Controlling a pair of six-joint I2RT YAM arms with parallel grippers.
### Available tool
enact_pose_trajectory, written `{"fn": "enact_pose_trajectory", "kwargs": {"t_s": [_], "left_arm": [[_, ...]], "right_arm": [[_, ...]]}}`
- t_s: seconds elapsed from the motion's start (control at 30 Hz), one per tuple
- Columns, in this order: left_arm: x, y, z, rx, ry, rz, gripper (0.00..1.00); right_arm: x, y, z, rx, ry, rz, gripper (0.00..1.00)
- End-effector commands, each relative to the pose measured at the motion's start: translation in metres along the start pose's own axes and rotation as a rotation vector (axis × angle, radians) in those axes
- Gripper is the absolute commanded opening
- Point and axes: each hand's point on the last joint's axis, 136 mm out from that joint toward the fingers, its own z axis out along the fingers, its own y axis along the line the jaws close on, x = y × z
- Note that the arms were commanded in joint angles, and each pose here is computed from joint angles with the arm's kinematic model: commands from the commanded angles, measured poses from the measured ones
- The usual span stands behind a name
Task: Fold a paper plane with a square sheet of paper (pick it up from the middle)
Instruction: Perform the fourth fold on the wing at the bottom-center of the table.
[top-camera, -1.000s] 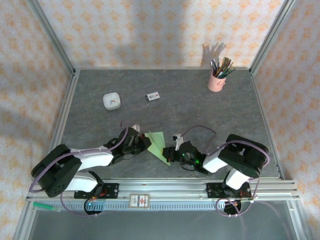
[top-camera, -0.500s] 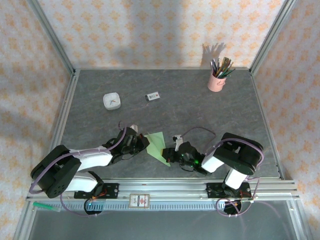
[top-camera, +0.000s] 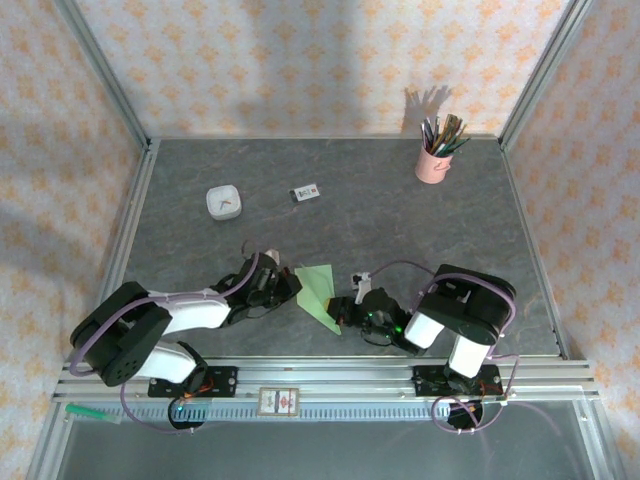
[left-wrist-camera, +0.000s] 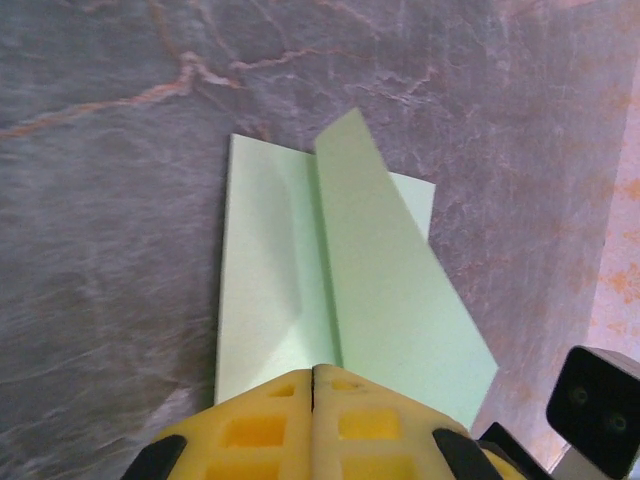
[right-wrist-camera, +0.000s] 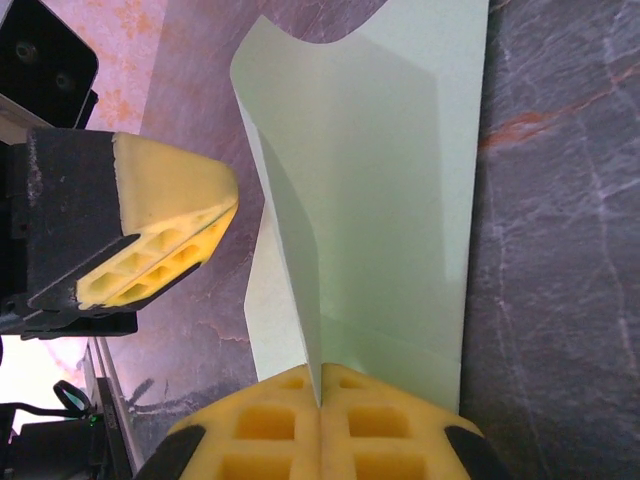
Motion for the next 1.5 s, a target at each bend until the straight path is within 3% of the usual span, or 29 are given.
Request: {"fn": "enact_pose_trajectory", "kwargs": {"t_s": [0.0,0.63,1.17,1.47], "left_arm": [[-0.003,-0.020,0.007,0.040,0.002,0.048,0.02],[0.013,-0.038,0.031,0.070,0.088,0.085,0.03],[0.013,-0.045,0.039,0.071,0.106,0.110,0.03],[0.015,-0.039,0.042,0.047,0.114,0.116,0.03]], "right_arm": [[-0.001,-0.011,-0.003,0.030,-0.022,0.026,0.00],[-0.001,-0.020,-0.003,0.070,-0.025,0.047,0.01],[0.000,-0.020,-0.002,0.079,-0.020,0.043,0.12],[-0.001,-0.022,-0.002,0.089,-0.020,0.042,0.12]]}}
